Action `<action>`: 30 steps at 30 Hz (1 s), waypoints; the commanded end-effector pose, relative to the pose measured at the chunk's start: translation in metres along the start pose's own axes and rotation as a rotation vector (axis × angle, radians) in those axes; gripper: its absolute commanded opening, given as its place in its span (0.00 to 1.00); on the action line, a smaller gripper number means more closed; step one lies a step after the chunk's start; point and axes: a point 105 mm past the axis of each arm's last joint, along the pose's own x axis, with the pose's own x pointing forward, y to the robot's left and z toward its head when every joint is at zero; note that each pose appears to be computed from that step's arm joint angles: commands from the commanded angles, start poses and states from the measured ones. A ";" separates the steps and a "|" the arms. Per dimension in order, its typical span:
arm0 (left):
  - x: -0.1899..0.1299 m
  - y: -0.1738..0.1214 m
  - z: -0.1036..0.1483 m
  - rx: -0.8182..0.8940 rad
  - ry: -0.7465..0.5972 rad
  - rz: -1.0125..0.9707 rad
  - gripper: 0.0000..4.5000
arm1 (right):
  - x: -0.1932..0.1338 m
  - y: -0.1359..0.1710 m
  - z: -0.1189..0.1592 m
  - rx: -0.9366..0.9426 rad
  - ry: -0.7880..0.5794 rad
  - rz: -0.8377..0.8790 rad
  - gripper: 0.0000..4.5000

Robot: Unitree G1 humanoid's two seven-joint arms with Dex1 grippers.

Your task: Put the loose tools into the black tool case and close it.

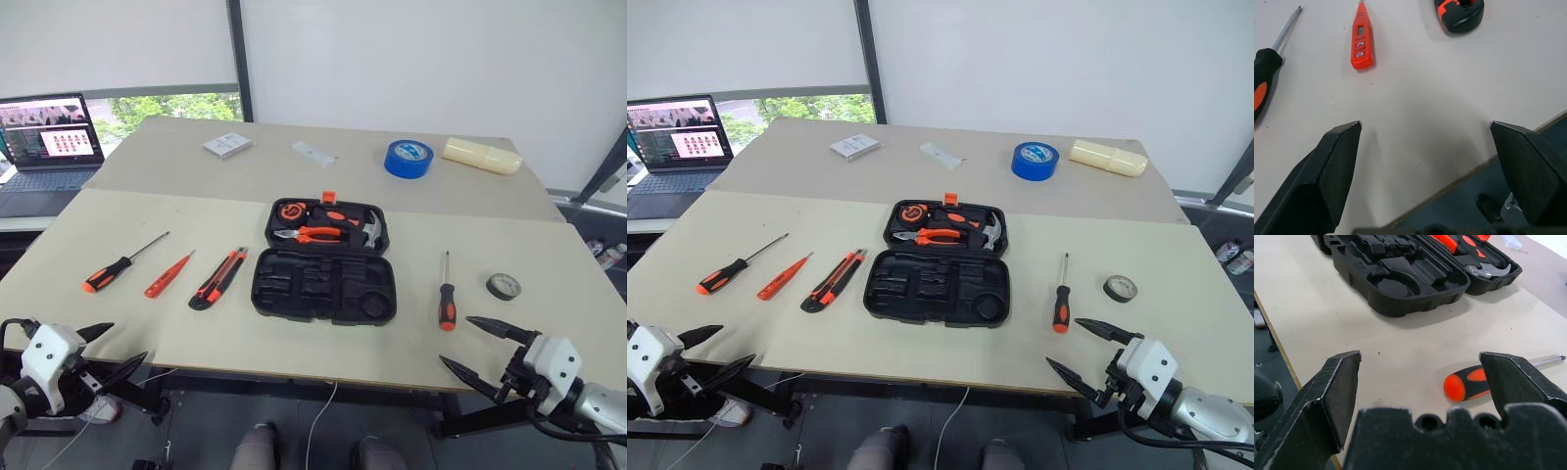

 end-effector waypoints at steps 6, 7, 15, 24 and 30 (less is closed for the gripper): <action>-0.048 0.037 -0.008 -0.337 -0.123 0.353 1.00 | 0.036 -0.003 0.065 0.094 -0.367 0.039 1.00; -0.053 0.040 -0.012 -0.360 -0.123 0.389 1.00 | 0.039 -0.002 0.069 0.090 -0.385 0.045 1.00; -0.082 0.050 -0.058 -0.634 -0.037 0.621 1.00 | 0.052 0.006 0.099 0.081 -0.500 0.031 1.00; -0.029 0.102 0.017 -0.565 -0.031 0.495 1.00 | 0.056 0.014 0.109 0.110 -0.501 0.105 1.00; 0.032 0.127 0.026 -0.522 0.146 0.440 1.00 | 0.059 0.008 0.110 0.109 -0.497 0.101 1.00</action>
